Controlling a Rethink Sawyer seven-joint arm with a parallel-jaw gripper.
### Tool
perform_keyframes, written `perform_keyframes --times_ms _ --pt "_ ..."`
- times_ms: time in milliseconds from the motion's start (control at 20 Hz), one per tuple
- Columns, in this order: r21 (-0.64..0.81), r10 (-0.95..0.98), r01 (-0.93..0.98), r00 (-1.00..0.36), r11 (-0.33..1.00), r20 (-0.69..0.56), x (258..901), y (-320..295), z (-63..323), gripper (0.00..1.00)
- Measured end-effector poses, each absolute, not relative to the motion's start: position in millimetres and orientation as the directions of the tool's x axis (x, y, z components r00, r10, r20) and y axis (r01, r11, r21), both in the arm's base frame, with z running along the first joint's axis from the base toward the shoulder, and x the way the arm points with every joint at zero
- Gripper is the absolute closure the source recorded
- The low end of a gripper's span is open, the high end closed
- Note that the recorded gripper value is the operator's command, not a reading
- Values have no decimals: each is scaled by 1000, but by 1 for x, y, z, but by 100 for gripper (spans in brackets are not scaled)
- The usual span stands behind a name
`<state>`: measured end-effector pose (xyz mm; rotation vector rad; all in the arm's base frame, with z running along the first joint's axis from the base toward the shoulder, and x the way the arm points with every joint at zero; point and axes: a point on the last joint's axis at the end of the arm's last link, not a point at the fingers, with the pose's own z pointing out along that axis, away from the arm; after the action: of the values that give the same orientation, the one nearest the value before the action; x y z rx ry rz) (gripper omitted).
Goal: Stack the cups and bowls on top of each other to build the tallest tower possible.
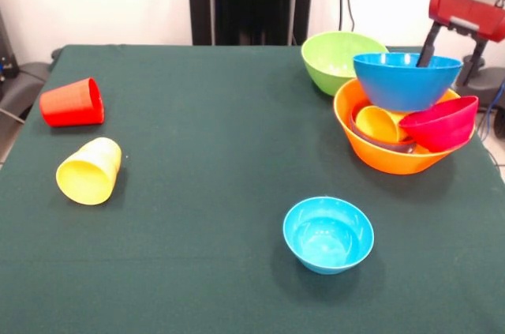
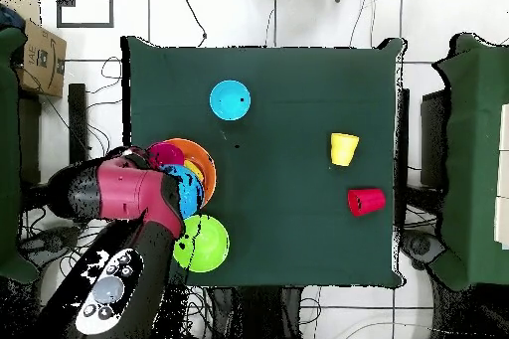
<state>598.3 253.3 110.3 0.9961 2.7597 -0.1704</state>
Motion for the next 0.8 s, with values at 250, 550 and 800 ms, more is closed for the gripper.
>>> perform_keyframes --times_ms 250,550,800 --pt "9 652 670 -720 743 -235 614 239 149 0" --pt "49 690 698 -690 714 -218 625 224 193 0" --pt "94 724 723 -657 684 -211 636 205 228 0"
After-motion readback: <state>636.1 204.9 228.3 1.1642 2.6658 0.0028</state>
